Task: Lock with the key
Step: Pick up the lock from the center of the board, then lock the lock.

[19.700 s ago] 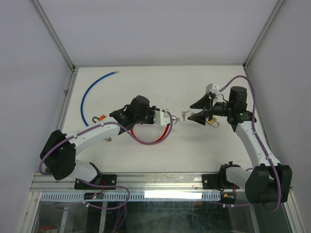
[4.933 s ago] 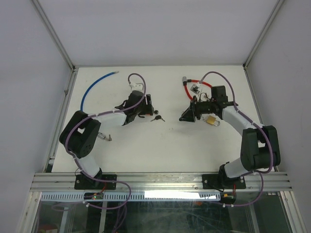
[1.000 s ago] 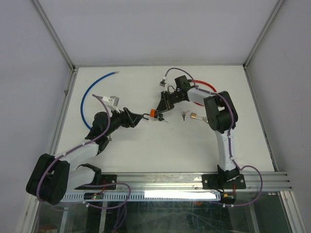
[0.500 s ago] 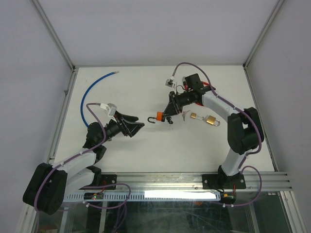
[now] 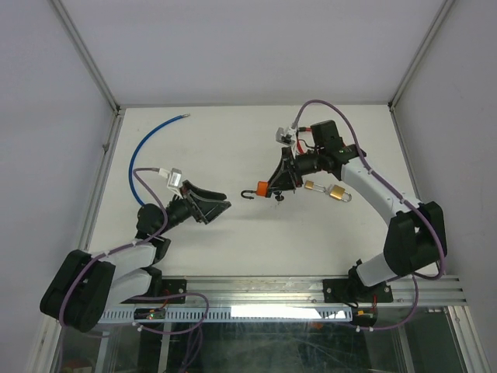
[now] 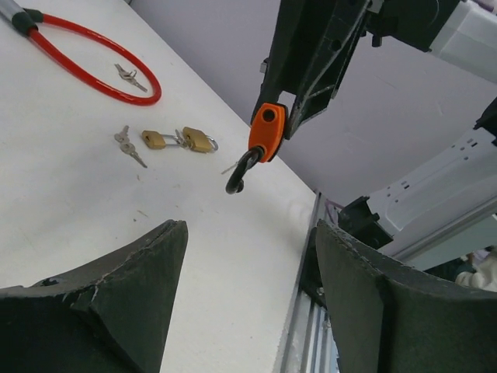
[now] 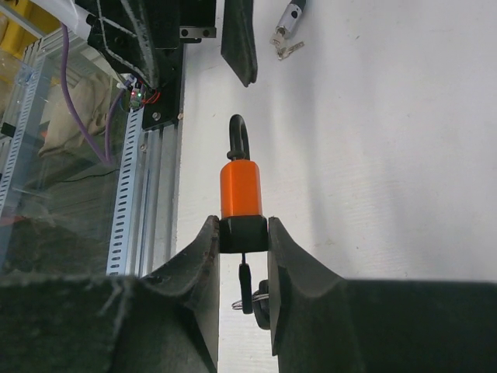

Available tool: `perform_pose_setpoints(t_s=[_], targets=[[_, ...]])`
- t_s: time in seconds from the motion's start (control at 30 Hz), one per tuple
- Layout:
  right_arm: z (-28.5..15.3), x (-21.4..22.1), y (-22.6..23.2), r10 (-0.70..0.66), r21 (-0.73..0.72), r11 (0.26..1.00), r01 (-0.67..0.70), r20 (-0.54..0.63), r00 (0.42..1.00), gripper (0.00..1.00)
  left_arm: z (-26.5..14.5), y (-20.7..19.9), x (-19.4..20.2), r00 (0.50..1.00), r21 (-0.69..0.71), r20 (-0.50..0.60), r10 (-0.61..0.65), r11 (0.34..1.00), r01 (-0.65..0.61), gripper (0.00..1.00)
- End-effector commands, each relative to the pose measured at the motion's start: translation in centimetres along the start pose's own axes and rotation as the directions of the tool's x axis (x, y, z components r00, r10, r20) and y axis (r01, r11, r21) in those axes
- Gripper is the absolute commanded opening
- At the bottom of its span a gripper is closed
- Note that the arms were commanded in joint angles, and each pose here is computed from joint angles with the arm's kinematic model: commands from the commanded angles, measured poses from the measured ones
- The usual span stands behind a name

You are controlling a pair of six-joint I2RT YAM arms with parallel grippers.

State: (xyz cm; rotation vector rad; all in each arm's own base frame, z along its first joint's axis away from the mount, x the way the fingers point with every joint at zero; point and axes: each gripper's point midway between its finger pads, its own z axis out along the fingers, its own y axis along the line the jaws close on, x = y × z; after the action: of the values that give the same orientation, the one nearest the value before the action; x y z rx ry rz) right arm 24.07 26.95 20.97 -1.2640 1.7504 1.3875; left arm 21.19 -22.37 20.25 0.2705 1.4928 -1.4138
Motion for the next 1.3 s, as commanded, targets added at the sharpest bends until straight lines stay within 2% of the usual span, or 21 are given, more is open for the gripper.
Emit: perform_pose_setpoints(t_s=[0.0,0.1,0.2,0.37,0.53,0.73,0.8,0.9,0.97,1.03,1.1,1.17,1.27], targets=[[-0.8,-1.9,1.8,-0.167,-0.031,0.985,0.169,0.062,0.984,0.00,1.0,-2.2,-1.8,0.995,0.097,0.032,-0.091,0.991,0.087,0.66],[-1.0,-1.9,1.9,-0.219,-0.005,0.976,0.220,0.063,0.974,0.00,1.3,-3.1,-1.6,0.985,0.139,0.014,-0.173,0.976,0.170,0.64],[-1.3,-2.0,2.2,-0.278,0.017,0.961,0.278,0.064,0.958,0.00,2.0,-3.7,-1.1,0.983,0.160,-0.009,-0.186,0.970,0.185,0.63],[-1.8,-1.9,2.5,-0.388,0.052,0.921,0.386,0.060,0.920,0.00,3.2,-2.1,-0.1,0.978,0.074,-0.032,-0.206,0.975,0.208,0.62],[-2.0,-1.5,2.9,-0.468,0.062,0.883,0.465,0.055,0.882,0.00,3.8,-2.2,-0.7,0.973,0.079,-0.015,-0.229,0.970,0.230,0.62],[-2.2,-1.3,3.1,-0.521,0.071,0.853,0.517,0.052,0.852,0.00,4.3,-1.5,-0.4,0.966,0.045,-0.020,-0.256,0.965,0.257,0.60],[-2.2,-1.4,3.1,-0.532,0.081,0.846,0.527,0.050,0.845,0.00,4.5,-1.0,-0.2,0.955,0.015,-0.027,-0.296,0.955,0.297,0.55],[-2.2,-1.3,3.1,-0.525,0.076,0.850,0.521,0.052,0.850,0.00,4.8,-0.2,0.5,0.951,-0.052,-0.030,-0.309,0.950,0.307,0.53],[-2.1,-1.2,3.0,-0.512,0.066,0.858,0.509,0.056,0.857,0.00,4.8,-0.3,0.5,0.962,-0.062,-0.023,-0.271,0.961,0.269,0.53],[-2.0,-1.1,3.1,-0.495,0.053,0.869,0.493,0.062,0.866,0.00,4.7,-0.9,0.2,0.984,-0.043,-0.010,-0.178,0.983,0.178,0.56],[-1.9,-1.0,3.2,-0.486,0.039,0.874,0.484,0.068,0.872,0.00,4.5,-1.6,-0.2,1.000,-0.005,0.008,0.017,1.000,-0.017,0.63],[-1.8,-1.0,3.3,-0.479,0.028,0.878,0.478,0.074,0.875,0.00,4.0,-1.5,-0.4,0.983,0.004,0.027,0.180,0.984,-0.180,0.66],[-1.7,-0.9,3.4,-0.474,0.019,0.880,0.474,0.078,0.877,0.00,3.4,-2.1,-0.7,0.936,0.042,0.062,0.347,0.936,-0.350,0.67]])
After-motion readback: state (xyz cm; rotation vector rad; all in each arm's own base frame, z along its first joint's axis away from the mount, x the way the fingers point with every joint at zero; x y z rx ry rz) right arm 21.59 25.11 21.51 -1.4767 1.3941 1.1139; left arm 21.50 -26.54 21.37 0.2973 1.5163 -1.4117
